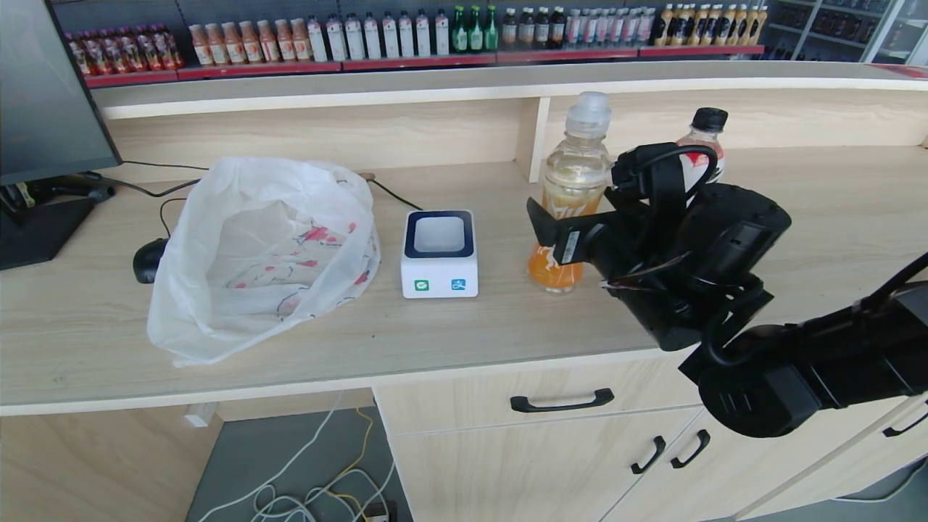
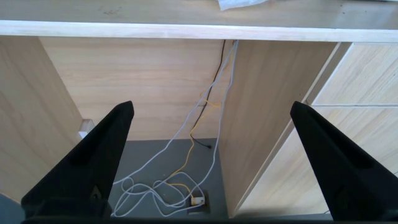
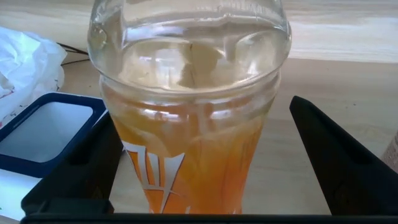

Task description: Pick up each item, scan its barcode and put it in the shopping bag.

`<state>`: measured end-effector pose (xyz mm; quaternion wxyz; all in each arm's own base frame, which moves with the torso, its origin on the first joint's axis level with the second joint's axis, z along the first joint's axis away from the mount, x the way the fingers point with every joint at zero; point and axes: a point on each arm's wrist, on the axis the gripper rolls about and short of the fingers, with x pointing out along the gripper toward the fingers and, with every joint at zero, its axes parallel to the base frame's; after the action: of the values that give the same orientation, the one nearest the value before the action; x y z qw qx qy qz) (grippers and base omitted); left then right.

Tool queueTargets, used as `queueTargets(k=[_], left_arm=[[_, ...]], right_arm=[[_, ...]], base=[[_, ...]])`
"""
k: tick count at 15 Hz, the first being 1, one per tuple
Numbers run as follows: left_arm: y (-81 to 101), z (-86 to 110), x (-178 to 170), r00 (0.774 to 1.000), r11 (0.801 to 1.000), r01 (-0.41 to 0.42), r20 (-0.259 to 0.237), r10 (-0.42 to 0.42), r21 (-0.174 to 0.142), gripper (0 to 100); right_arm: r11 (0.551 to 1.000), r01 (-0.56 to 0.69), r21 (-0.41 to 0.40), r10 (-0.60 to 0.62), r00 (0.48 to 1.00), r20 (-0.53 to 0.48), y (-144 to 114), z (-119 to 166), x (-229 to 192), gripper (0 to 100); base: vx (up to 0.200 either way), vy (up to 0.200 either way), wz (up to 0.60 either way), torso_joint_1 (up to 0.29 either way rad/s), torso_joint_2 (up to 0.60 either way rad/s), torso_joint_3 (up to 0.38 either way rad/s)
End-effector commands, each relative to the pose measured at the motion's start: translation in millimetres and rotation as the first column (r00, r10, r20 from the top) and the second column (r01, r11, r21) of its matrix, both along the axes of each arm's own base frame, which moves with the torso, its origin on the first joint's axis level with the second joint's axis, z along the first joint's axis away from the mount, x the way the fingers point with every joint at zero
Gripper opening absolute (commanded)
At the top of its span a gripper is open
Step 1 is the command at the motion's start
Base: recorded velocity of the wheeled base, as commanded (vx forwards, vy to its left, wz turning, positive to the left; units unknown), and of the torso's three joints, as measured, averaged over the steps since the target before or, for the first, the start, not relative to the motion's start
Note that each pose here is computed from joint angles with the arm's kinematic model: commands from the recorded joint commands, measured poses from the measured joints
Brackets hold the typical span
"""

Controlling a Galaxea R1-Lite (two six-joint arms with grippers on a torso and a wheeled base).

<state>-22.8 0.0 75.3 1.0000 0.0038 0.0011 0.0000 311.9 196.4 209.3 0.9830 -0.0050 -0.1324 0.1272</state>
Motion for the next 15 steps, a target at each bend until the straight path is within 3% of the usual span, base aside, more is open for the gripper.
queueTargets(k=[1, 13, 14, 15], left_arm=[[0.0, 0.0, 0, 1.000, 1.000, 0.000, 0.001, 0.000, 0.000, 100], [0.0, 0.0, 0, 1.000, 1.000, 0.000, 0.001, 0.000, 0.000, 100], [0.0, 0.0, 0, 1.000, 1.000, 0.000, 0.001, 0.000, 0.000, 100], [0.0, 0.0, 0, 1.000, 1.000, 0.000, 0.001, 0.000, 0.000, 100]], right_arm=[[1.000, -0.001, 0.002, 0.001, 1.000, 0.004, 2, 0, 2, 100], [1.000, 0.012, 0.020, -0.012, 1.000, 0.029, 7, 1, 20, 100], [1.000, 0.013, 0.019, -0.014, 1.000, 0.028, 7, 0, 21, 0], [1.000, 0.013, 0.020, -0.014, 0.999, 0.029, 7, 0, 21, 0]], base=[[0.000, 0.000, 0.00, 0.000, 0.00, 0.000], [0.000, 0.000, 0.00, 0.000, 0.00, 0.000], [0.000, 0.000, 0.00, 0.000, 0.00, 0.000], [0.000, 0.000, 0.00, 0.000, 0.00, 0.000]])
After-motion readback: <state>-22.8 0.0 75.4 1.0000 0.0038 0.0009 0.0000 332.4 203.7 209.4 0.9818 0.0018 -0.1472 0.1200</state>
